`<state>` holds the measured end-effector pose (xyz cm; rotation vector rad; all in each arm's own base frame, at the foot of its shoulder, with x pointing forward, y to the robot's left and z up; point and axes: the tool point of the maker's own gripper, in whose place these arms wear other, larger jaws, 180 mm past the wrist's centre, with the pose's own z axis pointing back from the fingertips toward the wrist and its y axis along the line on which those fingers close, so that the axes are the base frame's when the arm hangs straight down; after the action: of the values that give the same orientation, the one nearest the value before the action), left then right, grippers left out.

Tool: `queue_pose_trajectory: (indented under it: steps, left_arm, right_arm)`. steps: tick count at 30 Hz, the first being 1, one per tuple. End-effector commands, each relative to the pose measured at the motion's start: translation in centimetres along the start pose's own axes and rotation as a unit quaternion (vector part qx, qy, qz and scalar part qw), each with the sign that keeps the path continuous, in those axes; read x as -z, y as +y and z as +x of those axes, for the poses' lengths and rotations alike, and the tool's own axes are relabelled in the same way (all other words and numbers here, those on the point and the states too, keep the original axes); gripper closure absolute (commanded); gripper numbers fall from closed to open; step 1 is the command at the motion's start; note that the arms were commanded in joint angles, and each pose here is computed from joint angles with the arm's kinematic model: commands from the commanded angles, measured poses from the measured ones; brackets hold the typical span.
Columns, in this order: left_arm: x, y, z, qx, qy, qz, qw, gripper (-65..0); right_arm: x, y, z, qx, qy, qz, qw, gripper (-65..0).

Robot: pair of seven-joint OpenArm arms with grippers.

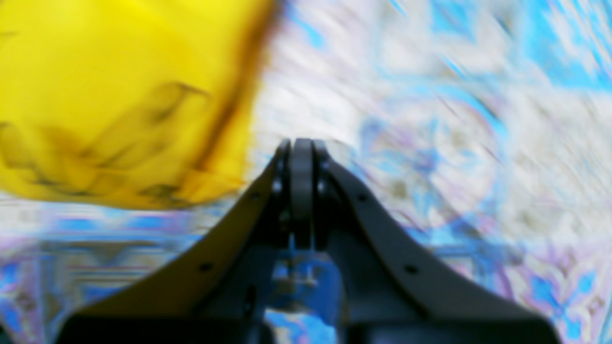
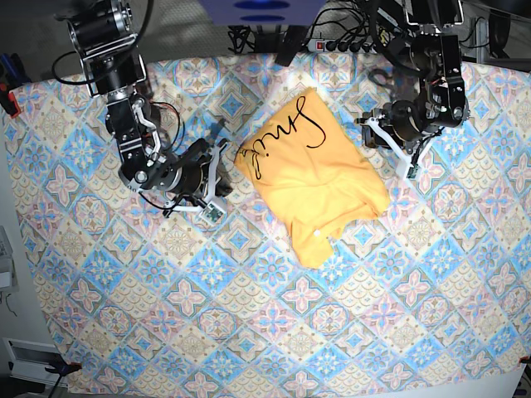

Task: Fold the T-shirt properly
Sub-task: 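Grasp the folded shirt's edge with the right gripper and release the left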

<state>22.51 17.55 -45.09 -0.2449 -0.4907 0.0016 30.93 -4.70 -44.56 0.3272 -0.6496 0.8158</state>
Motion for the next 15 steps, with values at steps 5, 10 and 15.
queue_pose_trajectory:
  steps: [5,10,15]
  left_arm:
    - [2.3,-0.8,2.5,-0.008,-0.012,-0.022,1.0,-20.3]
    - [4.4,-1.7,4.0,-0.03,-0.008,-0.039,0.999,-20.3]
    - [5.9,-2.5,6.6,-0.04,-0.028,-0.05,0.998,-20.3]
  right_arm:
    - [0.7,0.9,2.2,0.006,-0.034,0.018,0.9992,0.0]
    - [0.6,2.3,1.1,0.01,-0.026,0.028,0.9992,0.0]
    - [0.0,4.6,-0.1,0.012,-0.026,0.04,0.9988,0.0]
